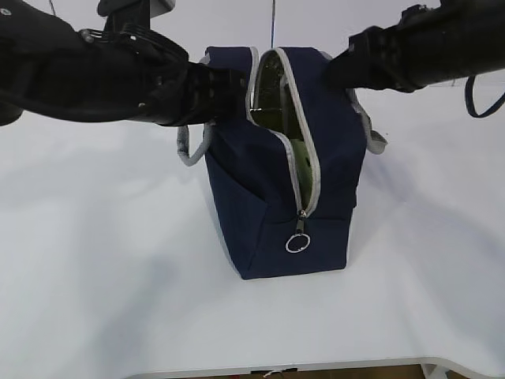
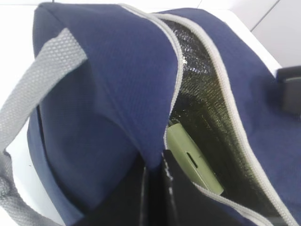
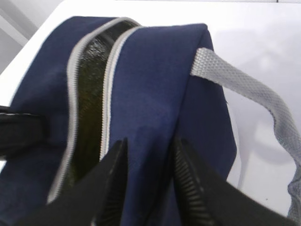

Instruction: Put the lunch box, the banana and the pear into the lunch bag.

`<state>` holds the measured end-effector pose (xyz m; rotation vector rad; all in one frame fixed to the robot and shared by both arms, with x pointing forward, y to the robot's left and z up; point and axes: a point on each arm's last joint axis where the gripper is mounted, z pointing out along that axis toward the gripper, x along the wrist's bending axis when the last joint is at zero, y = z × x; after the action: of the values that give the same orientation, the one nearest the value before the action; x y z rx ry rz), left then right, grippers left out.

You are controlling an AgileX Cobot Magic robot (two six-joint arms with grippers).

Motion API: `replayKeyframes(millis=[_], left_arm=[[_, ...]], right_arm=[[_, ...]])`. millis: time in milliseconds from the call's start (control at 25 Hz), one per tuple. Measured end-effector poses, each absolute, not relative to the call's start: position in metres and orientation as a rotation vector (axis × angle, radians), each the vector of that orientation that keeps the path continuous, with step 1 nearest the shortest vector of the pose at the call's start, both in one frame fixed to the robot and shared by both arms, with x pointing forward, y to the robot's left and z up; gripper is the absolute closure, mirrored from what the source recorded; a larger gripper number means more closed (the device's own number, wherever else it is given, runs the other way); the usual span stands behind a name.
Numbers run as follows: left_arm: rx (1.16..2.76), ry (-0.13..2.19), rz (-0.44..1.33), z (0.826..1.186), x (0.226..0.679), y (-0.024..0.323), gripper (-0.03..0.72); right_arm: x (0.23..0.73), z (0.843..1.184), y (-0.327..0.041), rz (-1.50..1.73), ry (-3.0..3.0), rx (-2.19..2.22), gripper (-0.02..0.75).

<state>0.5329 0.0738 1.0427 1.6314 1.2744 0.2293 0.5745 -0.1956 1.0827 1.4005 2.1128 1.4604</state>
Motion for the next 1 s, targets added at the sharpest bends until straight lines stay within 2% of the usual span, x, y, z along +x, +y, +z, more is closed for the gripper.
replayKeyframes(millis=[320, 560, 1000], left_arm=[[1.638, 1.272, 0.218, 1.042, 0.532, 0.073, 0.702], [1.646, 1.269, 0.207, 1.042, 0.531, 0.073, 0.702], [1.648, 1.268, 0.204, 1.042, 0.531, 0.073, 0.702]], right_arm=[[0.54, 1.125, -0.195, 1.549, 2.14, 1.223, 0.434], [0.512, 1.132, -0.191, 1.542, 2.365, 1.081, 0.438], [0.472, 1.134, -0.201, 1.416, 2.443, 1.095, 0.442]])
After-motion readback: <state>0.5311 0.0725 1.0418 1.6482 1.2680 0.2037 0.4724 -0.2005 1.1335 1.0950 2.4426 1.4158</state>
